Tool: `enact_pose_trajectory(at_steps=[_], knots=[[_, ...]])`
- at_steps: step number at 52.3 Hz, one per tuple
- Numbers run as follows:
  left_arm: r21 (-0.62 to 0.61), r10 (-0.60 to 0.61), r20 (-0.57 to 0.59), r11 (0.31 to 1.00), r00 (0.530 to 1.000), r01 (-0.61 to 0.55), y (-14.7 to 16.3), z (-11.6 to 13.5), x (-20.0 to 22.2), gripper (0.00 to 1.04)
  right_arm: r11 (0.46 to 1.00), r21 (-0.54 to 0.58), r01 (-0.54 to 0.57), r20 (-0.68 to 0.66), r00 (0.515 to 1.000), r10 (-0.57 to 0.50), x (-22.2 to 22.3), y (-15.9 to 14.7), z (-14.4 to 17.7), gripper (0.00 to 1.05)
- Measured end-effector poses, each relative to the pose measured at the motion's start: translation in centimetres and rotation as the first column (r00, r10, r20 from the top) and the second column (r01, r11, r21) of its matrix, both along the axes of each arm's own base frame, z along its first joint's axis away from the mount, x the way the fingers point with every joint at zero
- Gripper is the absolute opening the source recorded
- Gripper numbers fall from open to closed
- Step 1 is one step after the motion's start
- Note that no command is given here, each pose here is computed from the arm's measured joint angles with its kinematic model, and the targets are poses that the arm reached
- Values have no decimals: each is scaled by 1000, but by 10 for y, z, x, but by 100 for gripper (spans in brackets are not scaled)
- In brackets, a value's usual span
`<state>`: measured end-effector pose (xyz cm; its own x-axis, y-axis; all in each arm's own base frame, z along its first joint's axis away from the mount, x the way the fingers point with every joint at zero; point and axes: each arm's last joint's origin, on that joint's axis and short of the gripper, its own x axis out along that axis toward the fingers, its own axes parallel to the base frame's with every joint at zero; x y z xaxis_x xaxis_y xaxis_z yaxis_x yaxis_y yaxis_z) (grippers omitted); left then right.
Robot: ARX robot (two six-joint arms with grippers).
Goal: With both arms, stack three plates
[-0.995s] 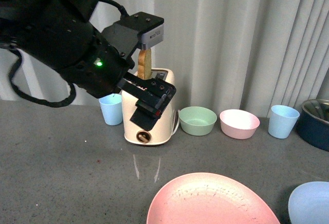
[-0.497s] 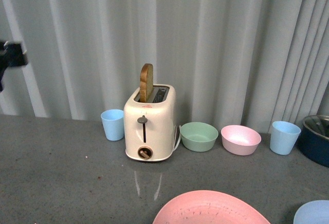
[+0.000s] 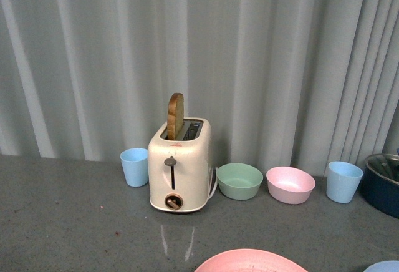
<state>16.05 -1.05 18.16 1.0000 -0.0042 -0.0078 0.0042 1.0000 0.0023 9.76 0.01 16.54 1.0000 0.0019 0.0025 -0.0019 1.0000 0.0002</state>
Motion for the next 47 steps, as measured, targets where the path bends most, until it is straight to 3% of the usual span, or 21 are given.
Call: enact_pose_trajectory(at_steps=[17,47], knots=[[-3,5,9,1000,1000,-5,10,-12,-21,4,1000,0,0,0,1000,0,0,0,0,97],[-3,2,38,1000,999,-2,10,-5,-43,4,1000,0,0,0,1000,0,0,0,0,97]])
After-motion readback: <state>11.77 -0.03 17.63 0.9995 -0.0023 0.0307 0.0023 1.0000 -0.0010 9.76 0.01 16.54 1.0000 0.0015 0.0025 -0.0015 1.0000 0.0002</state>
